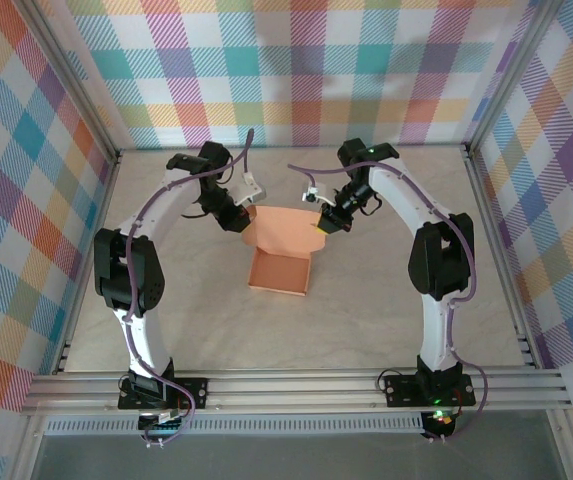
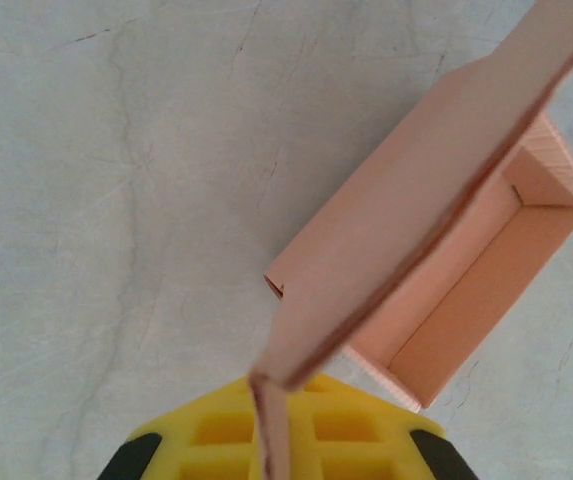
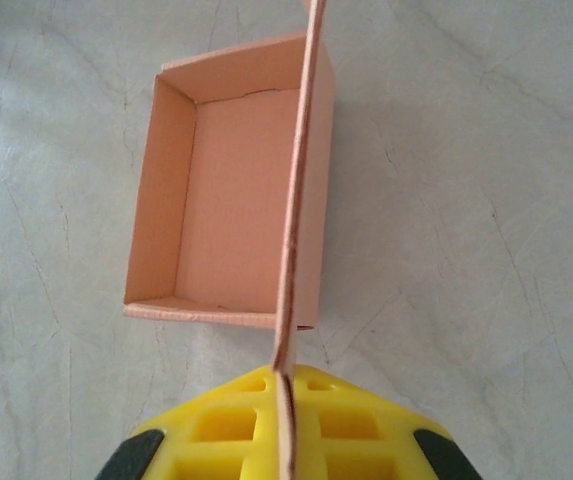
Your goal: Fold the paper box
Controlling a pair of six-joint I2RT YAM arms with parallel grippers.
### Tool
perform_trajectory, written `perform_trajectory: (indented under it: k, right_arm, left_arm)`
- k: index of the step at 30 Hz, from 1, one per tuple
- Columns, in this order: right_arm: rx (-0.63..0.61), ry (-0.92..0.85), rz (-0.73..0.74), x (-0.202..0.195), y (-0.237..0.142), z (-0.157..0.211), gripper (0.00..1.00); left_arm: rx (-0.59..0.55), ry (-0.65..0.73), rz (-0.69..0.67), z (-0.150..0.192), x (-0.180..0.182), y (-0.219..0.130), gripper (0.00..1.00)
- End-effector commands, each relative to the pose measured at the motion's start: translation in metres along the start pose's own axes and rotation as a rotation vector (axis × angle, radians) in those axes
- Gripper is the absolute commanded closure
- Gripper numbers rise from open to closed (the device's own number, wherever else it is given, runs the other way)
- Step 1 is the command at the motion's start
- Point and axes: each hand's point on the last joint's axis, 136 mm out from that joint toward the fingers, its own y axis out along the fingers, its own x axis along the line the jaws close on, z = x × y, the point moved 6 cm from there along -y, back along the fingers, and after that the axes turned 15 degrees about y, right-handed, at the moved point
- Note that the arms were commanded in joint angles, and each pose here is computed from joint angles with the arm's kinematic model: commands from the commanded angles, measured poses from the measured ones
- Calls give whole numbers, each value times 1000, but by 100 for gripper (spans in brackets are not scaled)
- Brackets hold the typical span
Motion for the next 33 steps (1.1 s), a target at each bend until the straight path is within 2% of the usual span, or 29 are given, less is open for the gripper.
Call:
perform_trajectory:
  k: [1, 4, 8, 15, 22, 28, 33]
  right_arm:
    - [-33, -28, -11, 12, -14, -8, 100]
    - [-47, -13, 15, 9, -15, -12, 100]
    - [-66, 27, 133, -3, -18, -16, 100]
    - [-168, 120, 377, -23, -31, -30, 100]
    - [-302, 343, 595, -39, -43, -45, 100]
    - [-389, 466, 658, -30, -31, -48, 100]
    - [-482, 703, 710, -37, -30, -40, 100]
  left_arm:
    - [1, -6, 32, -1, -4, -4, 100]
    - [-33, -22, 27, -6, -4, -8, 100]
    - [-100, -65, -23, -15, -2, -14, 100]
    - [-224, -147, -231, -37, 1, -24, 100]
    - [-312, -292, -410, -61, 8, -23, 100]
    - [-361, -469, -418, -73, 24, -10, 100]
    - [-353, -573, -423, -79, 36, 3, 100]
